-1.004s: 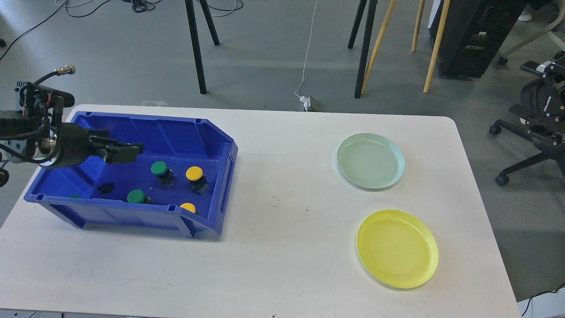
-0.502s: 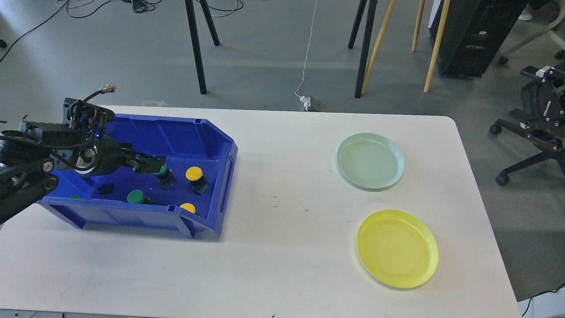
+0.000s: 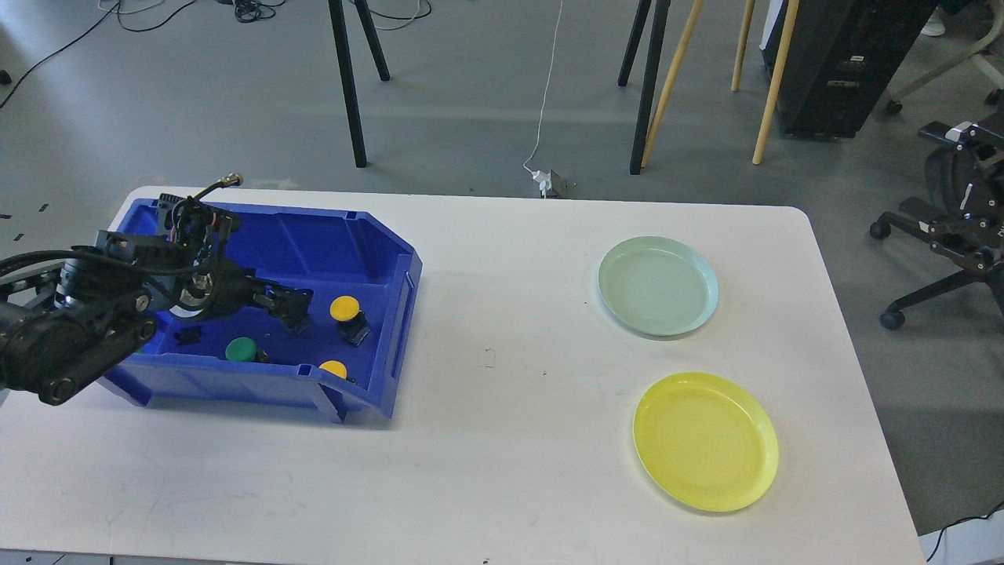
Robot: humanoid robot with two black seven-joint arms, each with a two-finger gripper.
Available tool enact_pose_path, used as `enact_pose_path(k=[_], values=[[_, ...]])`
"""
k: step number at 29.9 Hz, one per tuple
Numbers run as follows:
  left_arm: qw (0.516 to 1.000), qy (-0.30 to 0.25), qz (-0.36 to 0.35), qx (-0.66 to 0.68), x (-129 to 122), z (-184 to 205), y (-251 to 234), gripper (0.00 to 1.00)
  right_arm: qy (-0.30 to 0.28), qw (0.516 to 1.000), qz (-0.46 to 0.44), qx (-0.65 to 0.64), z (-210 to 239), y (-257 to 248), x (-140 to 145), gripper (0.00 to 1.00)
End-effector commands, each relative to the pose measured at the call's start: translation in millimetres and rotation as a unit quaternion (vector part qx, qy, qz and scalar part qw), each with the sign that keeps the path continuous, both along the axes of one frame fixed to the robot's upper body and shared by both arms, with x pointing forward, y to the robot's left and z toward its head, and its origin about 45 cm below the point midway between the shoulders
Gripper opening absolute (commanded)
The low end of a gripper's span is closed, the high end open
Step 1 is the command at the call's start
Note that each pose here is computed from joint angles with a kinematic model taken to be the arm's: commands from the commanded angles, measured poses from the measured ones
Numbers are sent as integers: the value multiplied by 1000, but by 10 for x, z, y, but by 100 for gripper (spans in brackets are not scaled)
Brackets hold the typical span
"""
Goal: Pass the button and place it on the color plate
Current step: 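Lower the left gripper into the bin and grasp a green-capped button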
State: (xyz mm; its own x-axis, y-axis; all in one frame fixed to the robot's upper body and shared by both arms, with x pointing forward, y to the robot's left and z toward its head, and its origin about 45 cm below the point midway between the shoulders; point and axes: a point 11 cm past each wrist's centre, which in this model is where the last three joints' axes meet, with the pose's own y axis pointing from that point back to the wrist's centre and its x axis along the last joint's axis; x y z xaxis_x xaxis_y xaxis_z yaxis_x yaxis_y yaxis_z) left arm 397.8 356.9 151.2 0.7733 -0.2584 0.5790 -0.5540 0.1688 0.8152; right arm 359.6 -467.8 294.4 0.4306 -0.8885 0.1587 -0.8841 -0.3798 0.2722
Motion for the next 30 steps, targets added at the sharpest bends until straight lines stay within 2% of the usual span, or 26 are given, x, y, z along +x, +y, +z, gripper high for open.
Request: enact_pose_path(k=[1, 11, 21, 23, 30], values=[[1000, -3, 6, 2, 13, -37, 31, 99, 1, 1000, 1, 0, -6, 6, -1, 99], [1000, 10, -8, 7, -72, -137, 42, 94, 2, 1000, 0, 1, -21, 2, -11, 99], [1000, 12, 2, 8, -48, -174, 67, 88, 3, 1000, 1, 0, -22, 2, -11, 99], [1000, 12, 1, 7, -49, -177, 60, 84, 3, 1000, 1, 0, -22, 2, -11, 99], [1000, 12, 3, 9, -39, -167, 69, 60, 3, 1000, 0, 0, -22, -3, -11, 99]])
